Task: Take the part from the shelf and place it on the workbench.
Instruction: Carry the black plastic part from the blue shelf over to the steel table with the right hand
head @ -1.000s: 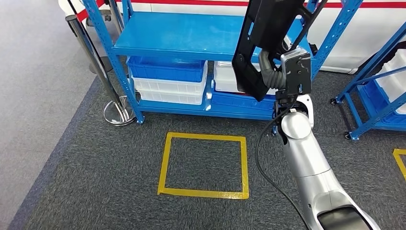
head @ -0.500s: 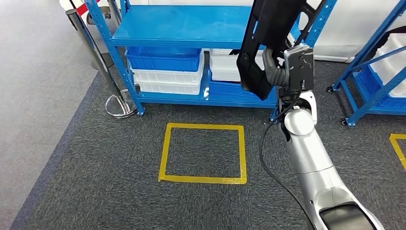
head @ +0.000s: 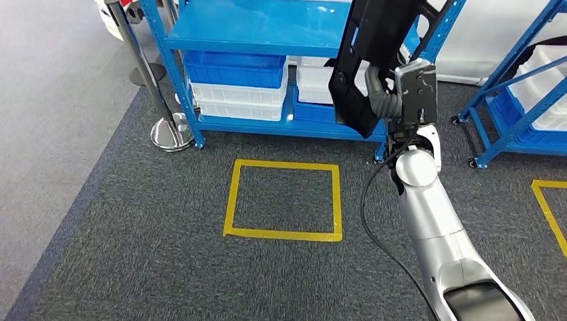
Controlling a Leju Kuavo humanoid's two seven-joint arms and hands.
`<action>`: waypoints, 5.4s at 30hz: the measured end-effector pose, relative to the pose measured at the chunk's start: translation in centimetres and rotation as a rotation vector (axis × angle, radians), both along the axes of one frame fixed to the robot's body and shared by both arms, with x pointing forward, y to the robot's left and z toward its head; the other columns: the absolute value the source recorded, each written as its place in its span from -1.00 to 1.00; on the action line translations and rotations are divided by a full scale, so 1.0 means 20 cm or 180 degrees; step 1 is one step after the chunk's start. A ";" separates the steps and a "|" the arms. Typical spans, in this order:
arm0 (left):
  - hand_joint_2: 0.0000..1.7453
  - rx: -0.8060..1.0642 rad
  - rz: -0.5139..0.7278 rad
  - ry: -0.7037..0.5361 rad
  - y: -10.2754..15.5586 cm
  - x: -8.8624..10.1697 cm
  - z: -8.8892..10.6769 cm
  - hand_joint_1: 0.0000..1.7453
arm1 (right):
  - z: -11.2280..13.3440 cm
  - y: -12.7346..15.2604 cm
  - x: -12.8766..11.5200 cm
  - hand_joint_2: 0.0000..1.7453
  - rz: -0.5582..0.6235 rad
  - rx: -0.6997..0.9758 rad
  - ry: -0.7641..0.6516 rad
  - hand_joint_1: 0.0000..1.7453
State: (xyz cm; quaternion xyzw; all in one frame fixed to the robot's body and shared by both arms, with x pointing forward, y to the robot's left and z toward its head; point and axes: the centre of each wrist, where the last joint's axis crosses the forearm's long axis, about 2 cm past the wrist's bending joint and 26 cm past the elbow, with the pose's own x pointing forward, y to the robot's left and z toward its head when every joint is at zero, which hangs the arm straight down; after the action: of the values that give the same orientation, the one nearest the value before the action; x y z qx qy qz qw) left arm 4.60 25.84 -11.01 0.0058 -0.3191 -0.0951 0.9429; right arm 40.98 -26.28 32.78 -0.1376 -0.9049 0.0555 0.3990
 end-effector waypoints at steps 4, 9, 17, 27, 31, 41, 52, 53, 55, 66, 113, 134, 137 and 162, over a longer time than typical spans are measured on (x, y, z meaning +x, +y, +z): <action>1.00 0.0000 0.0002 -0.0003 0.00 0.00 0.00 -1.00 | -0.02 0.00 0.00 1.00 -0.0008 0.0000 0.0036 1.00; 1.00 -0.0002 0.0000 -0.0002 0.00 0.00 0.00 -1.00 | -0.02 0.00 0.00 1.00 -0.0011 -0.0002 0.0039 1.00; 1.00 0.0003 0.0000 0.0008 0.00 -0.01 0.00 -1.00 | -0.02 0.00 0.00 1.00 -0.0010 -0.0001 0.0044 1.00; 1.00 0.0002 -0.0001 -0.0006 0.00 0.00 0.00 -1.00 | -0.02 0.00 0.00 1.00 -0.0011 -0.0002 0.0050 1.00; 1.00 0.0007 -0.0012 0.0016 0.00 0.00 0.00 -1.00 | -0.02 -0.01 0.01 1.00 -0.0017 -0.0006 0.0045 1.00; 1.00 0.0205 -0.0025 0.0310 0.02 0.00 0.00 -1.00 | -0.03 -0.03 0.00 1.00 -0.0249 -0.0102 0.0017 1.00; 1.00 0.0282 -0.0089 0.0514 0.08 -0.06 -0.01 -1.00 | -0.27 -0.57 -0.03 1.00 -0.1015 0.0059 0.0280 1.00; 1.00 0.0279 -0.0092 0.0508 0.09 -0.06 -0.01 -1.00 | -0.29 -0.59 -0.04 1.00 -0.1051 0.0046 0.0318 1.00; 1.00 0.0291 -0.0096 0.0500 0.10 -0.05 -0.01 -1.00 | -0.32 -0.63 -0.06 1.00 -0.1114 0.0031 0.0370 1.00; 1.00 0.0323 -0.0127 0.0521 0.11 -0.06 -0.01 -1.00 | -0.40 -0.82 -0.14 1.00 -0.1476 -0.0205 0.0473 1.00; 1.00 0.0315 -0.0257 0.0497 0.09 -0.07 -0.01 -1.00 | -0.31 -1.52 -0.55 1.00 -0.3306 -0.2144 0.0742 1.00; 1.00 0.0321 -0.0202 0.0515 0.09 -0.07 -0.01 -1.00 | -0.28 -1.71 -0.97 1.00 -0.4263 -0.3046 0.0588 1.00; 1.00 0.0322 -0.0196 0.0500 0.09 -0.06 -0.01 -1.00 | -0.27 -1.72 -0.99 1.00 -0.4290 -0.3063 0.0595 1.00; 1.00 0.0296 -0.0157 0.0534 0.07 -0.07 -0.01 -1.00 | -0.27 -1.76 -1.00 1.00 -0.4412 -0.3149 0.0646 1.00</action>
State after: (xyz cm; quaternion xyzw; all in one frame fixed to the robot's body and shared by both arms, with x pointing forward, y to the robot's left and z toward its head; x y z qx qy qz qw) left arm 3.17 27.23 -11.22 0.0336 -0.2343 -0.1331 0.9624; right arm 20.93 -61.39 27.35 -0.8121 -0.4481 0.1995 0.3160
